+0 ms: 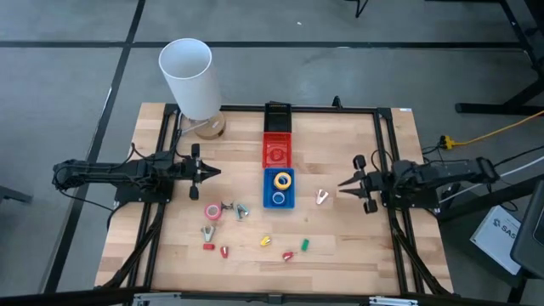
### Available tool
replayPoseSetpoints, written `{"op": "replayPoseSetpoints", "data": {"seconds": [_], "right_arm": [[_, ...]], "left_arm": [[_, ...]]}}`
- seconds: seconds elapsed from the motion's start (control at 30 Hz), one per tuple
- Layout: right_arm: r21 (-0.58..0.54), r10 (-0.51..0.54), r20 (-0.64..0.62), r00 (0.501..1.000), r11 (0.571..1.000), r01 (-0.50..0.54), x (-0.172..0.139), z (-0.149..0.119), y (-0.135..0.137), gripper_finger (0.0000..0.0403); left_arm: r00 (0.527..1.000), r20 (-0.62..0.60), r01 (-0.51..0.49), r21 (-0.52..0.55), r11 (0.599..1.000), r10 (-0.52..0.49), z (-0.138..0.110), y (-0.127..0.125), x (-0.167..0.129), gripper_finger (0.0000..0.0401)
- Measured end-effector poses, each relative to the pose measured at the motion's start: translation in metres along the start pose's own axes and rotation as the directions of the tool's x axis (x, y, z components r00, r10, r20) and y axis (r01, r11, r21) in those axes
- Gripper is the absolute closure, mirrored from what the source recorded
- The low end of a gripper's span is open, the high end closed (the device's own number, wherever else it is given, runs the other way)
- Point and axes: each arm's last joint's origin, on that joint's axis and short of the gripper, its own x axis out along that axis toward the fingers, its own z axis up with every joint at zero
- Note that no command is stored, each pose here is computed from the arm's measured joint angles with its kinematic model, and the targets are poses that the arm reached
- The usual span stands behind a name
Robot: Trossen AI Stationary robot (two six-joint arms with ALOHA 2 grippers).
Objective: Pick and place Stapler, Stapler remover, tape
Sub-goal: Put the pink tape into the blue bin
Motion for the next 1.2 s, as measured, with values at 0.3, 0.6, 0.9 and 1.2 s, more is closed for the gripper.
{"op": "replayPoseSetpoints", "data": {"seconds": [0.3,0.6,0.9,1.2], "right_arm": [[-0.088,-0.123,0.066,0.99,0.988,0.128,-0.009,0.004,-0.01,0.0322],[-0.044,-0.175,0.057,0.983,0.983,0.178,-0.01,0.003,-0.015,0.0322],[-0.039,-0.176,0.057,0.983,0.983,0.179,-0.01,0.003,-0.015,0.0322],[-0.039,-0.176,0.057,0.983,0.983,0.178,-0.01,0.003,-0.015,0.0322]], "left_arm": [[1.0,0.0,0.0,0.0,1.0,0.0,0.0,0.0,0.0,0.0384],[1.0,0.0,0.0,0.0,1.0,0.0,0.0,0.0,0.0,0.0384],[1.0,0.0,0.0,0.0,1.0,0.0,0.0,0.0,0.0,0.0384],[0.998,-0.004,-0.054,0.276,0.96,0.058,0.0,0.002,0.0,0.0384]]}}
